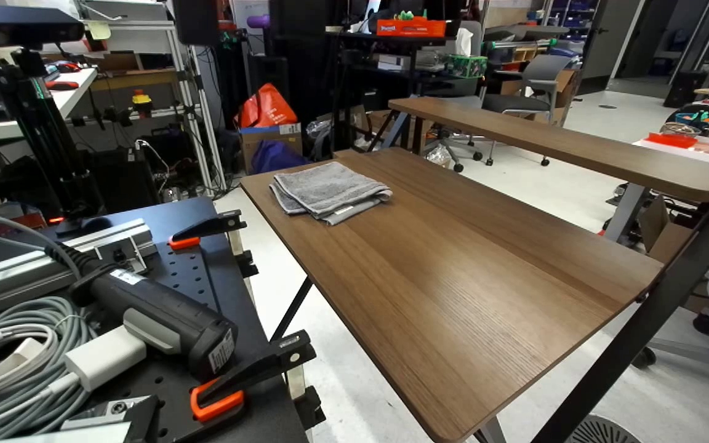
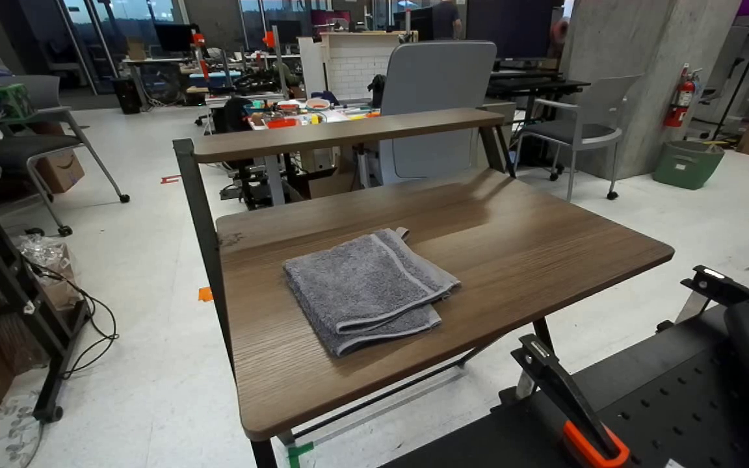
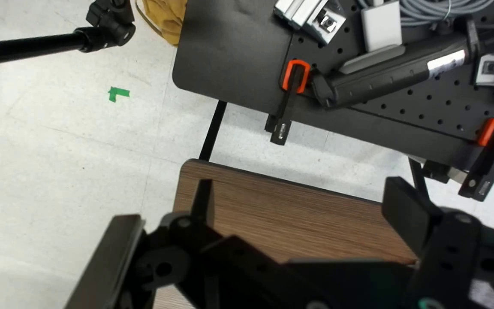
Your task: Move the towel to the right
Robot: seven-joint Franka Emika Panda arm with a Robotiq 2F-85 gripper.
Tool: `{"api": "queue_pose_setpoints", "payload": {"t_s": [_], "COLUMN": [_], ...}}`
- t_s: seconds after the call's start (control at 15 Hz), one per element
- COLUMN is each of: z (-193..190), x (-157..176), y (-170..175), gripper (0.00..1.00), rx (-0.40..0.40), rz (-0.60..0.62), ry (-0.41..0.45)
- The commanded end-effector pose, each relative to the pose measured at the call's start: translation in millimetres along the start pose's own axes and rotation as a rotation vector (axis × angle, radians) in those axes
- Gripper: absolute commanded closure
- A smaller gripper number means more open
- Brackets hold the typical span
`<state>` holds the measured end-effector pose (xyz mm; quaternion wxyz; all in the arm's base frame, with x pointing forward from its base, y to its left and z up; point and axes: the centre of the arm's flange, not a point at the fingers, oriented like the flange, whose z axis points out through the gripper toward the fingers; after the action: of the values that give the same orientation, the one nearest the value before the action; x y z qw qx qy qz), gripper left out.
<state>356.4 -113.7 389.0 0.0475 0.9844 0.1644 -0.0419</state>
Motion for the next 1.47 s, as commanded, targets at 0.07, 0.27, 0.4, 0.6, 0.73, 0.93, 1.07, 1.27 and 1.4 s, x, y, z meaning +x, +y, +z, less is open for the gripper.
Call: {"api": "queue_pose_setpoints", "payload": {"t_s": [0.07,0.27,0.4,0.6,0.73,0.93,1.07,1.27,1.4], "z": [24.9,42.3,52.3,74.5,92.3,120.6,136.4,150.5,153.1], "x": [27.7,45.6,65.6,91.3,107.3,123.1,132.4,150.3,167.4], "y": [-63.7,-108.6,-140.8,-187.0,-216.7,-250.2,-266.0,-281.8,-287.5], "gripper": [0.00,0.00,0.00,0.00,0.00,0.00,0.00,0.00,0.00], "rx": [-0.057,-0.077,-0.098,-0.120,-0.113,-0.095,-0.092,-0.087,-0.090], "rz": [-0.144,-0.244,-0.314,-0.386,-0.426,-0.473,-0.504,-0.537,-0.530], "ry": [-0.001,0.051,0.071,0.085,0.075,0.059,0.062,0.088,0.123]}}
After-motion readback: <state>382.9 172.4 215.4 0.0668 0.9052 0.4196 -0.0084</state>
